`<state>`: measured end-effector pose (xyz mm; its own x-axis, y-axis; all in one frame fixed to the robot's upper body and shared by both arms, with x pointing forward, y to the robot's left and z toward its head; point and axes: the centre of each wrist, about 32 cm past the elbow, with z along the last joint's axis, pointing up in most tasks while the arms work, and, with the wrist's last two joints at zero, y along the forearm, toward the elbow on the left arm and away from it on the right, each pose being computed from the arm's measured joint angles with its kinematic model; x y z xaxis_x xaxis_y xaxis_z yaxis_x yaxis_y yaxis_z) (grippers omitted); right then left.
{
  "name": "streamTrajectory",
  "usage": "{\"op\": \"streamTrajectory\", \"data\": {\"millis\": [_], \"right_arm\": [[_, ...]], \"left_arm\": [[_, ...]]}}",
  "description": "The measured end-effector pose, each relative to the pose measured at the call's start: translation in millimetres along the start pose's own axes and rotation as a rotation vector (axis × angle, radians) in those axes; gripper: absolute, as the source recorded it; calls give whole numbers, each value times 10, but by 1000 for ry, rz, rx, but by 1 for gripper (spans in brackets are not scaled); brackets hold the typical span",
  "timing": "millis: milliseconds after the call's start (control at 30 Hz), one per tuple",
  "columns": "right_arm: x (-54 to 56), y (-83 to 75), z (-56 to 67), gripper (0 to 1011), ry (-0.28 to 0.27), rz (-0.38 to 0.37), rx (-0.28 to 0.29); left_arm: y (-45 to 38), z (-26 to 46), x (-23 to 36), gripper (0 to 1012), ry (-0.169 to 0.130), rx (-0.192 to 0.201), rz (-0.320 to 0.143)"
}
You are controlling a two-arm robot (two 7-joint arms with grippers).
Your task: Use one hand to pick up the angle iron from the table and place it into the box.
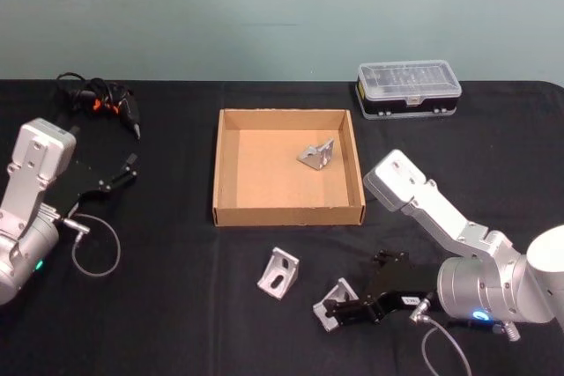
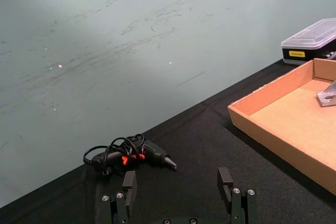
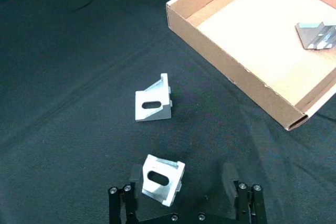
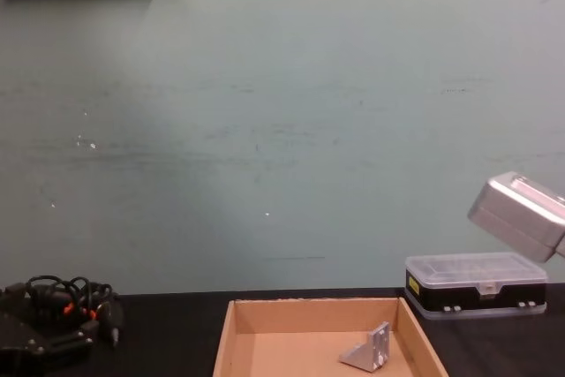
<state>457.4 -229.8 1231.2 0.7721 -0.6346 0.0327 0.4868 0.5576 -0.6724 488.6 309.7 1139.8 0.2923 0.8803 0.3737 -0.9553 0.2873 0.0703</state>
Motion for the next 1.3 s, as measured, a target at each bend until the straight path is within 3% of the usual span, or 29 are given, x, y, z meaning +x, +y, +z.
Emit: {"op": "streamTrajectory", "data": {"millis": [533,933,1067,1300], "right_arm": [[-2,-4,0,567,-1,0,1],[-3,-5,1,153,-1,1,2],[-3,-5,1,64,-1,1,2],[-2,-5,1,56,-1,1,2]], "left_arm": [[0,0,0,1011,0,0,0],[0,0,0,1011,0,0,0],[0,0,0,1011,0,0,0],[0,0,0,1011,0,0,0]]}}
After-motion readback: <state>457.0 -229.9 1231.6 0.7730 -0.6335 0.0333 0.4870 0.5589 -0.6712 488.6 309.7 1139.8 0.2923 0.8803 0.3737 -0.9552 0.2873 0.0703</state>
